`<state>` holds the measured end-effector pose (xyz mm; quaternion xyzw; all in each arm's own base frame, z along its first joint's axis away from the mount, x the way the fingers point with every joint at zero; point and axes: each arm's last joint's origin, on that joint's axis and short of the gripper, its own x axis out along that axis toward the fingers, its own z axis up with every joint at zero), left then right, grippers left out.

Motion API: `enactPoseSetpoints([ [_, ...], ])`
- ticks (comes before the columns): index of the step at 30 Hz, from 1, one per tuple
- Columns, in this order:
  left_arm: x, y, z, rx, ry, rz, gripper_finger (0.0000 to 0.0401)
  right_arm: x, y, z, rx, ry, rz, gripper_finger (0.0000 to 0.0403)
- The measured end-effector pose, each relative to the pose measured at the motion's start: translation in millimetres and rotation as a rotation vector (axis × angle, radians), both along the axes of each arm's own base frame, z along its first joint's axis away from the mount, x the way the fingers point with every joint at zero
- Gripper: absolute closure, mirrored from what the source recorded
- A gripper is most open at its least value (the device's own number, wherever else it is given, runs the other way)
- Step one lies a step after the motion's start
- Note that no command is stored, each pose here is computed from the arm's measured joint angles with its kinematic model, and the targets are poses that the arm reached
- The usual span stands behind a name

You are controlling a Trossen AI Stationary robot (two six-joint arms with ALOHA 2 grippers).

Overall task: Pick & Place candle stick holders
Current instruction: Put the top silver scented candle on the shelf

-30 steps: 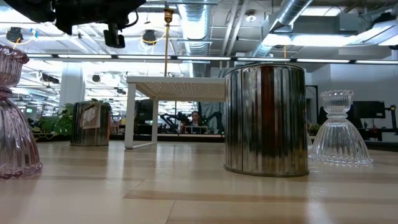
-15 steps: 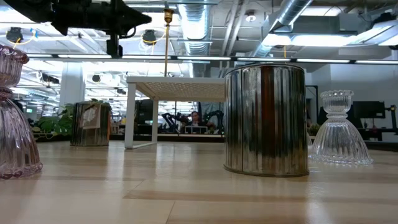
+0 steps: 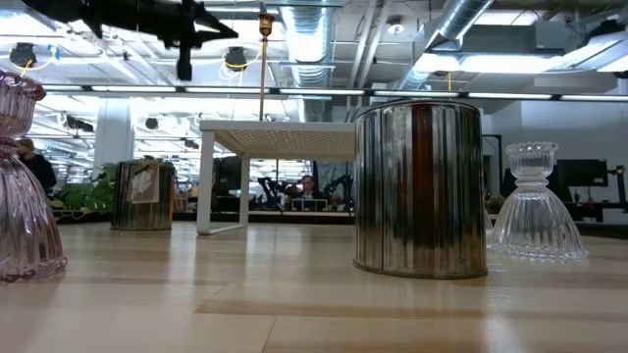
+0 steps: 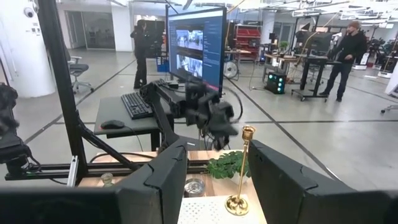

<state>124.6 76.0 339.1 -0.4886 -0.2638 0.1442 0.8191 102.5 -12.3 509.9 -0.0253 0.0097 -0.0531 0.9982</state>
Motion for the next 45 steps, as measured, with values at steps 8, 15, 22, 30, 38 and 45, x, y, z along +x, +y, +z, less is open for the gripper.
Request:
enactPoseSetpoints([
  [8, -13, 0, 36, 0.126, 0.043, 0.28, 0.0399, -4, 1, -1, -0.001, 0.011, 0.0, 0.0242],
  [15, -17, 2, 34, 0.115, 0.327, 0.453, 0.0399, -8, 1, -1, -0.001, 0.006, 0.0, 0.0242],
  [22, -9, 9, 14, 0.056, 0.541, 0.483, 0.0399, -14, 2, -3, 0.003, 0.021, 0.0, 0.0242],
  [30, 7, 19, -4, 0.062, 0.735, 0.464, 0.0399, -18, 2, -2, -0.028, 0.018, 0.001, 0.0242],
  [38, 17, 24, -11, 0.062, 0.783, 0.409, 0.0399, -45, 6, 1, -0.008, -0.052, 0.0, 0.0242],
  [45, 21, 22, -12, 0.172, 0.832, 0.276, 0.0383, -63, 8, 0, -0.008, -0.077, 0.0, 0.0242],
])
